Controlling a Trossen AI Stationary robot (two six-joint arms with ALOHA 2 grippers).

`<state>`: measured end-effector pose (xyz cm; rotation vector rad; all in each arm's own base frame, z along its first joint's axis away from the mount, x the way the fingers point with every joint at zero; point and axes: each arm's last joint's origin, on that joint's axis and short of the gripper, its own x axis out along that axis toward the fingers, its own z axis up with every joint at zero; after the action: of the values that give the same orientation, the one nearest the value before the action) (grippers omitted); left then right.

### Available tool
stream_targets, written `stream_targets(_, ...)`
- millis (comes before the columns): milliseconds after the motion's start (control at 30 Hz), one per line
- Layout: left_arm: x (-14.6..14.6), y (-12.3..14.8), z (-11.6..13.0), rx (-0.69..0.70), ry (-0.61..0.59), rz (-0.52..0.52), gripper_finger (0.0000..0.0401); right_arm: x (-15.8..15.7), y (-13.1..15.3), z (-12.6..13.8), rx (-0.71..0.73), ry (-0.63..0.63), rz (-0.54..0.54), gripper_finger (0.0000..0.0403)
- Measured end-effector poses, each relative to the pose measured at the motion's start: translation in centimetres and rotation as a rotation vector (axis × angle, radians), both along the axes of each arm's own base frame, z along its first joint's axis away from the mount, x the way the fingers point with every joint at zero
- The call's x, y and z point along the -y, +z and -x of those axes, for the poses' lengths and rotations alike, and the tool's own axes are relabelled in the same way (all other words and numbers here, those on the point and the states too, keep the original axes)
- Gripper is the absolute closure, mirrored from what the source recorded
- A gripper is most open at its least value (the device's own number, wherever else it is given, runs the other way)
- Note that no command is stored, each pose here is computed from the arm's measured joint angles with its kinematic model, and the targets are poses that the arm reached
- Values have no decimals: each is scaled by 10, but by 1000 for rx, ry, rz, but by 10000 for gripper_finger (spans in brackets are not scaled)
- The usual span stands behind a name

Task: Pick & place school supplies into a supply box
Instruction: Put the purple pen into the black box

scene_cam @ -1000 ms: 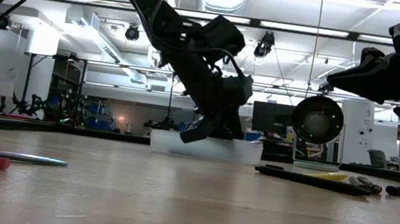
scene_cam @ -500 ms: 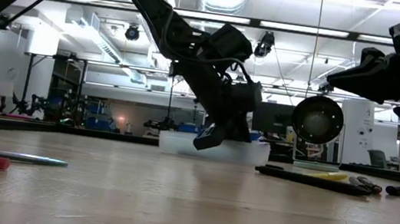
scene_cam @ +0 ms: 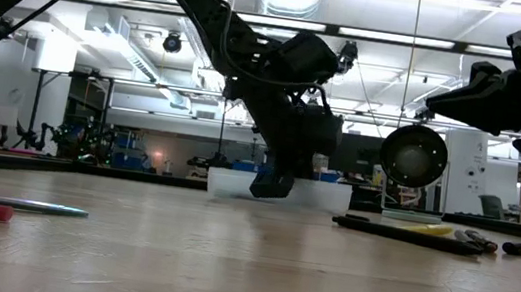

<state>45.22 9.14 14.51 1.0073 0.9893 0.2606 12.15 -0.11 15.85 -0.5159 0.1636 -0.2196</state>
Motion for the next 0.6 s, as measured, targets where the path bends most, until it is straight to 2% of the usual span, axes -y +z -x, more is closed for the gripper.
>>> stream_targets(267, 19, 6, -1, -42, 130, -164, 384, 0, 0, 0, -1, 0, 0, 335)
stream_targets(367, 24, 7, 0, -18, 190, -186, 380, 0, 0, 0, -1, 0, 1, 335)
stream_targets(600, 28, 8, -1, 25, 218, -165, 300, 0, 0, 0, 0, 0, 0, 335)
